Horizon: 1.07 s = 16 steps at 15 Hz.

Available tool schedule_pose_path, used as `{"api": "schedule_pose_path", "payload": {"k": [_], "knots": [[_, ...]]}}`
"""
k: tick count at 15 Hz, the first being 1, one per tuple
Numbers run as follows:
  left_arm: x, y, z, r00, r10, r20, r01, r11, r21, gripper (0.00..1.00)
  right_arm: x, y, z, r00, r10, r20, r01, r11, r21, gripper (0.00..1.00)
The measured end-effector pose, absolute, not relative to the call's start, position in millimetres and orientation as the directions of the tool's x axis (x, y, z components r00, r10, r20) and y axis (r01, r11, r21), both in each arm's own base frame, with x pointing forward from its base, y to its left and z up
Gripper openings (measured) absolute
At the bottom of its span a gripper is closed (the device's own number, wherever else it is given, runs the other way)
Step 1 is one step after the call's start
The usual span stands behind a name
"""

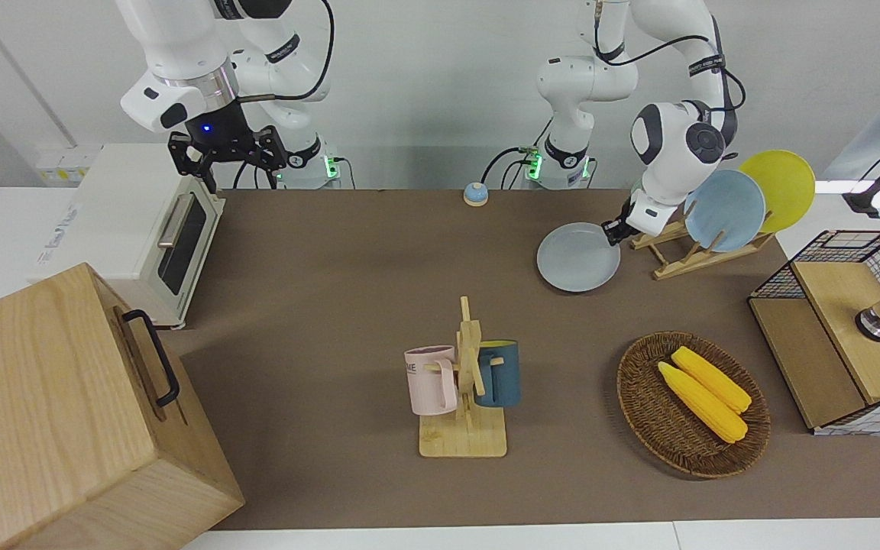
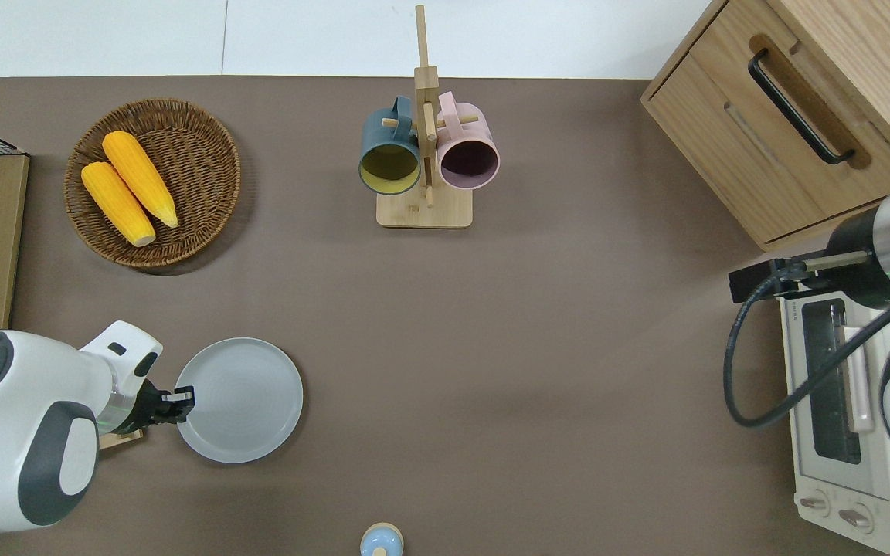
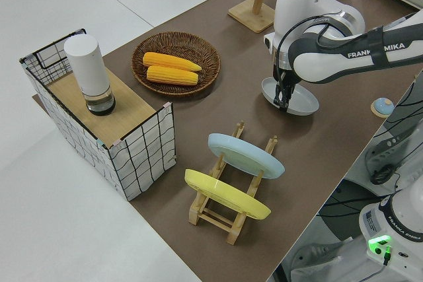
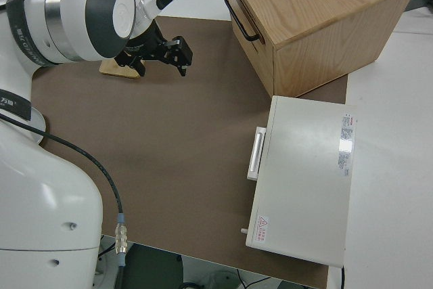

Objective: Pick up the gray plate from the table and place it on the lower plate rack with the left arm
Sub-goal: 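Carry the gray plate with the left gripper toward the wooden rack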

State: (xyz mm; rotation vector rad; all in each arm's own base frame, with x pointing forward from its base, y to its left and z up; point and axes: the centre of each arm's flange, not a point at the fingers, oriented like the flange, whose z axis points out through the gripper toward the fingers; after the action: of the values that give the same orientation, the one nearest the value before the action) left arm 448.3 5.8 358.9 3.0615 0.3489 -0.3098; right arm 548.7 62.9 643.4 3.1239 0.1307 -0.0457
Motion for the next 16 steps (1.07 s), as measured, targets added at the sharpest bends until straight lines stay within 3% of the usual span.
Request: {"api": "schedule_pose_path", "payload": {"k": [4,8,13,16], "knots": [[455,18,395,0.955,0.21,-0.212,0.21,-0.977,-0.021,0.01,549,63,643,0.996,0.083,-0.03,0.084,-0.996,0.013,0.99],[454,31,421,0.937,0.291,-0.193,0.262,-0.951,-0.162,0.01,549,63,643,0.996,0.083,-0.03,0.084,-0.996,0.013,0.99],[439,51,463,0.886,0.412,-0.211,0.274,-0.835,-0.478,0.01,549,63,643,0.996,0.083,-0.03,0.084,-0.996,0.013,0.99],[435,47,469,0.882,0.44,-0.17,0.26,-0.753,-0.604,0.01,549,63,643,0.996,0.083,-0.03,0.084,-0.996,0.013,0.99]]}}
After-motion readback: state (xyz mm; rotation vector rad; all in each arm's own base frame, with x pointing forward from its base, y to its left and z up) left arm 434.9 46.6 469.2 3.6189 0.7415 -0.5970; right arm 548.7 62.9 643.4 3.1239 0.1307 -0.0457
